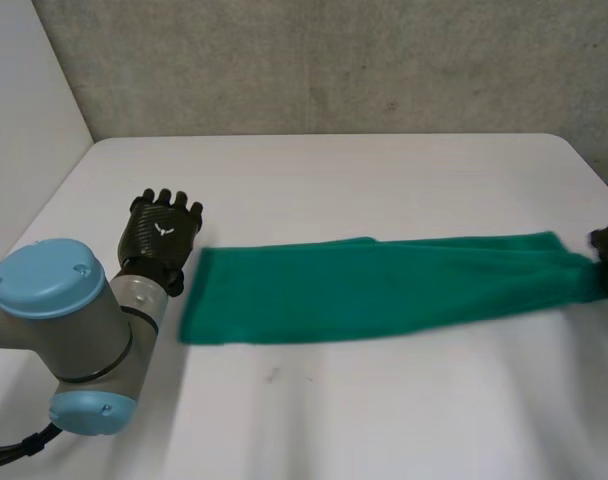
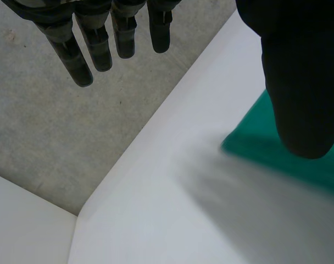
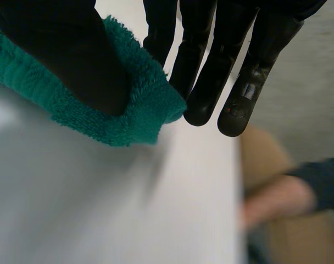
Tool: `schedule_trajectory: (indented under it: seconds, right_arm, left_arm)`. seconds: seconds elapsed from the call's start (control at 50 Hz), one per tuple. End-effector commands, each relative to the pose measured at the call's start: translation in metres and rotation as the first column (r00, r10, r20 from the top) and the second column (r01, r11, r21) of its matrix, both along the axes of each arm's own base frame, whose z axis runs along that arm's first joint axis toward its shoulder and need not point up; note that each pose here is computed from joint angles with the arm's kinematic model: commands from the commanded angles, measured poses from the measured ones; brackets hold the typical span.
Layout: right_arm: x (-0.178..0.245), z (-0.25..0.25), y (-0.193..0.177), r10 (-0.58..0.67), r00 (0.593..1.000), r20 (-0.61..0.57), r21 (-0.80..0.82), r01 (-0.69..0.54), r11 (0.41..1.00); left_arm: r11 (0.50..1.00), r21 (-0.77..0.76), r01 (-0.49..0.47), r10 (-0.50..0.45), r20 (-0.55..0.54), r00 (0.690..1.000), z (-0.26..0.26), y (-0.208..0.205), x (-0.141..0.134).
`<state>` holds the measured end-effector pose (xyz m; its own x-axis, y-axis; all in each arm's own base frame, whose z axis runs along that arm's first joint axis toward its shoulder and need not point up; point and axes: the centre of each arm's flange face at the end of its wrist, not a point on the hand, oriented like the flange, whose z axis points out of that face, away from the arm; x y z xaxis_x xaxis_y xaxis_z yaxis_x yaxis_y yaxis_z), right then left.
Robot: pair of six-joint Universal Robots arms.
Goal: Fold the towel.
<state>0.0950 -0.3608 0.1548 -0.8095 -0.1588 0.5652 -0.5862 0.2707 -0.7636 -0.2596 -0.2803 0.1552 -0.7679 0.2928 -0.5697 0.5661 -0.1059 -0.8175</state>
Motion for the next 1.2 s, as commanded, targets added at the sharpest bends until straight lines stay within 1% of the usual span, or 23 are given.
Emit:
schedule_trajectory:
  seconds: [0.02, 0.14, 0.24, 0.28, 0.3, 0.34, 0.36, 0.44, 0.48, 0.58, 0.62, 0.64, 0.66, 0.68, 0.7, 0.74, 0.76, 0.8, 0.82, 0.86, 0.94, 1.04, 1.2]
  right_arm:
    - [-0.012, 0.032, -0.017, -0.023, 0.958, -0.287, -0.092, -0.004, 0.996]
    - [0.09, 0.065, 0.002, 0.213, 0.937, -0.277, -0.201, -0.274, 0.94]
    - [0.184, 0.083, 0.052, 0.459, 0.845, -0.273, -0.264, -0.525, 0.809]
    - [0.215, 0.082, 0.074, 0.549, 0.789, -0.275, -0.274, -0.612, 0.742]
    - [0.243, 0.076, 0.098, 0.639, 0.717, -0.277, -0.267, -0.697, 0.666]
    - [0.267, 0.065, 0.118, 0.715, 0.643, -0.274, -0.249, -0.766, 0.593]
    - [0.286, 0.052, 0.136, 0.774, 0.574, -0.268, -0.225, -0.818, 0.529]
    - [0.312, 0.023, 0.165, 0.85, 0.463, -0.25, -0.167, -0.886, 0.433]
    - [0.315, 0.012, 0.169, 0.86, 0.447, -0.245, -0.143, -0.894, 0.424]
    - [0.313, -0.006, 0.164, 0.841, 0.484, -0.244, -0.103, -0.875, 0.473]
    - [0.308, 0.002, 0.153, 0.796, 0.555, -0.242, -0.126, -0.832, 0.541]
    - [0.308, 0.002, 0.153, 0.796, 0.555, -0.242, -0.126, -0.831, 0.541]
    - [0.299, 0.016, 0.145, 0.745, 0.626, -0.228, -0.151, -0.779, 0.609]
    - [0.294, 0.023, 0.141, 0.723, 0.657, -0.215, -0.166, -0.754, 0.636]
    - [0.294, 0.024, 0.141, 0.723, 0.657, -0.214, -0.166, -0.754, 0.636]
    - [0.266, 0.048, 0.123, 0.645, 0.755, -0.119, -0.203, -0.654, 0.729]
    - [0.266, 0.048, 0.123, 0.644, 0.756, -0.118, -0.203, -0.654, 0.729]
    - [0.232, 0.048, 0.108, 0.574, 0.818, 0.038, -0.151, -0.563, 0.812]
    - [0.232, 0.048, 0.108, 0.574, 0.818, 0.039, -0.151, -0.563, 0.813]
    - [0.209, 0.036, 0.108, 0.53, 0.828, 0.181, -0.058, -0.529, 0.847]
    - [0.178, 0.008, 0.108, 0.451, 0.833, 0.32, 0.1, -0.503, 0.859]
    - [0.149, -0.011, 0.098, 0.374, 0.858, 0.352, 0.173, -0.452, 0.875]
    - [0.135, -0.024, 0.093, 0.341, 0.869, 0.358, 0.175, -0.421, 0.89]
  left_arm:
    - [1.0, 0.001, -0.002, 0.002, -0.001, 1.0, 0.001, 0.002, 0.001]
    - [1.0, -0.006, -0.004, 0.004, -0.004, 1.0, 0.003, 0.002, 0.001]
    - [1.0, -0.01, -0.009, 0.009, -0.007, 1.0, 0.005, 0.002, 0.002]
    - [1.0, -0.013, -0.01, 0.01, -0.008, 1.0, 0.006, 0.002, 0.002]
    - [1.0, -0.015, -0.012, 0.012, -0.01, 1.0, 0.008, 0.002, 0.002]
    - [1.0, -0.02, -0.01, 0.01, -0.014, 1.0, 0.01, 0.002, 0.002]
    - [1.0, -0.023, -0.01, 0.01, -0.015, 1.0, 0.011, 0.002, 0.002]
    - [1.0, -0.025, -0.01, 0.01, -0.016, 1.0, 0.011, 0.002, 0.002]
    - [1.0, -0.025, -0.009, 0.008, -0.016, 1.0, 0.011, 0.002, 0.002]
    - [1.0, -0.025, 0.0, -0.001, -0.016, 1.0, 0.012, 0.004, 0.0]
    - [1.0, -0.025, 0.009, -0.01, -0.018, 1.0, 0.012, 0.005, -0.002]
    - [1.0, -0.025, 0.009, -0.01, -0.018, 1.0, 0.012, 0.005, -0.002]
    - [0.999, -0.029, 0.015, -0.016, -0.02, 1.0, 0.013, 0.006, -0.003]
    - [0.999, -0.036, 0.029, -0.03, -0.023, 0.999, 0.015, 0.008, -0.008]
    - [0.998, -0.043, 0.05, -0.051, -0.028, 0.998, 0.018, 0.012, -0.014]
    - [0.996, -0.057, 0.071, -0.073, -0.034, 0.997, 0.022, 0.016, -0.021]
    - [0.993, -0.068, 0.093, -0.096, -0.044, 0.994, 0.025, 0.02, -0.029]
    - [0.99, -0.079, 0.121, -0.126, -0.061, 0.99, 0.029, 0.026, -0.038]
    - [0.986, -0.083, 0.142, -0.149, -0.083, 0.985, 0.032, 0.03, -0.045]
    - [0.983, -0.082, 0.162, -0.17, -0.109, 0.979, 0.033, 0.034, -0.052]
    - [0.973, -0.069, 0.221, -0.23, -0.161, 0.96, 0.031, 0.038, -0.073]
    - [0.965, -0.004, 0.264, -0.261, -0.15, 0.954, 0.01, 0.031, -0.094]
    - [0.966, 0.066, 0.25, -0.239, -0.142, 0.961, 0.001, 0.028, -0.092]
